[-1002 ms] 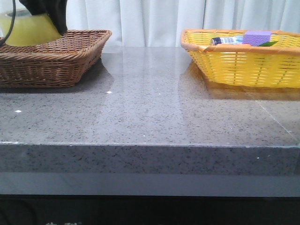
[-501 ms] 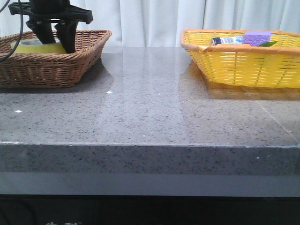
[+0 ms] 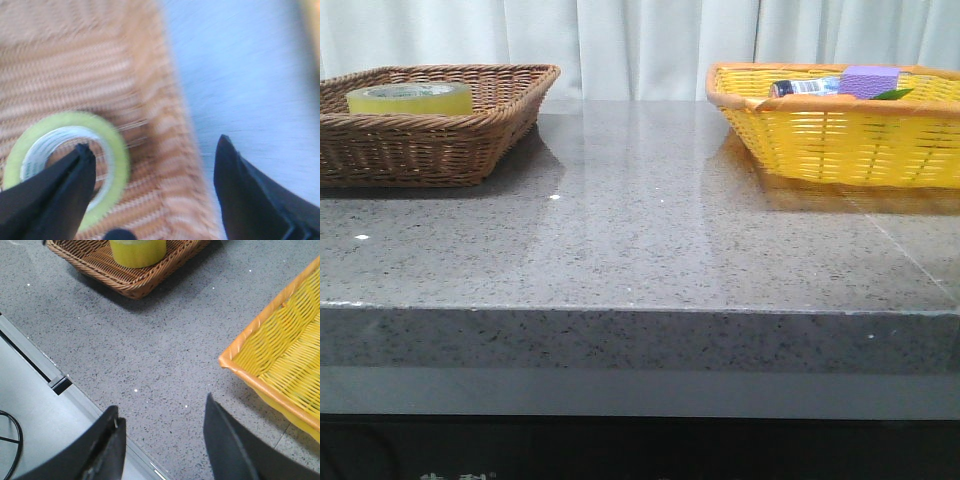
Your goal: Transfer tape with both arms
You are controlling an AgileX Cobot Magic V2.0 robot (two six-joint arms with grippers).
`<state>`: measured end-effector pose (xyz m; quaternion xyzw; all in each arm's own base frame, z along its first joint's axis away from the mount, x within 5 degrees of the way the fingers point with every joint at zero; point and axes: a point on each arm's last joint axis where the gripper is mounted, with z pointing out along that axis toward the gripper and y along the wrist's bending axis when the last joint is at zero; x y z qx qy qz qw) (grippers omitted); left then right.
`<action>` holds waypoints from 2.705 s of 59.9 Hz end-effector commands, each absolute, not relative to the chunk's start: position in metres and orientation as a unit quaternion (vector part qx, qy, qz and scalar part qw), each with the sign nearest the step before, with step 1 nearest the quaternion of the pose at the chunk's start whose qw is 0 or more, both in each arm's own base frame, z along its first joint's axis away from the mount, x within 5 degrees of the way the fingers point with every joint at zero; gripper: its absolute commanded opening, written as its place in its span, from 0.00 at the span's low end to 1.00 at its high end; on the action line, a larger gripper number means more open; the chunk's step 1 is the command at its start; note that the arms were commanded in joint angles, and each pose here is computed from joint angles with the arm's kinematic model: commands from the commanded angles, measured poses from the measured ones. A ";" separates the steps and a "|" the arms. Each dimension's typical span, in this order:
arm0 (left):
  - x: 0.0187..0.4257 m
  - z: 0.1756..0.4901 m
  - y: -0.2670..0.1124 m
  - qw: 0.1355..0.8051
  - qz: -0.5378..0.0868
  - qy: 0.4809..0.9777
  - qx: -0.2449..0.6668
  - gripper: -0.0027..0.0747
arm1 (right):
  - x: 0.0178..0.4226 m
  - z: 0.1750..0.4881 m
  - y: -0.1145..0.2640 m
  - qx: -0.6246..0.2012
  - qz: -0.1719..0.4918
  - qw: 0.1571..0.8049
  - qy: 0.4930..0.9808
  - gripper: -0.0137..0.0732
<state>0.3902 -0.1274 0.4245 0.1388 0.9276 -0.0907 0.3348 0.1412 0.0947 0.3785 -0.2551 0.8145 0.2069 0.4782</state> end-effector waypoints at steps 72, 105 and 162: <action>0.115 0.369 -0.050 0.541 -0.163 0.815 0.133 0.67 | 0.143 0.393 0.094 -0.238 0.219 0.516 0.793 0.61; 0.115 0.369 -0.049 0.544 -0.163 0.812 0.132 0.58 | 0.144 0.393 0.093 -0.243 0.205 0.523 0.791 0.54; 0.097 0.361 -0.039 0.567 -0.147 0.801 0.125 0.01 | 0.144 0.392 0.093 -0.244 0.205 0.520 0.793 0.08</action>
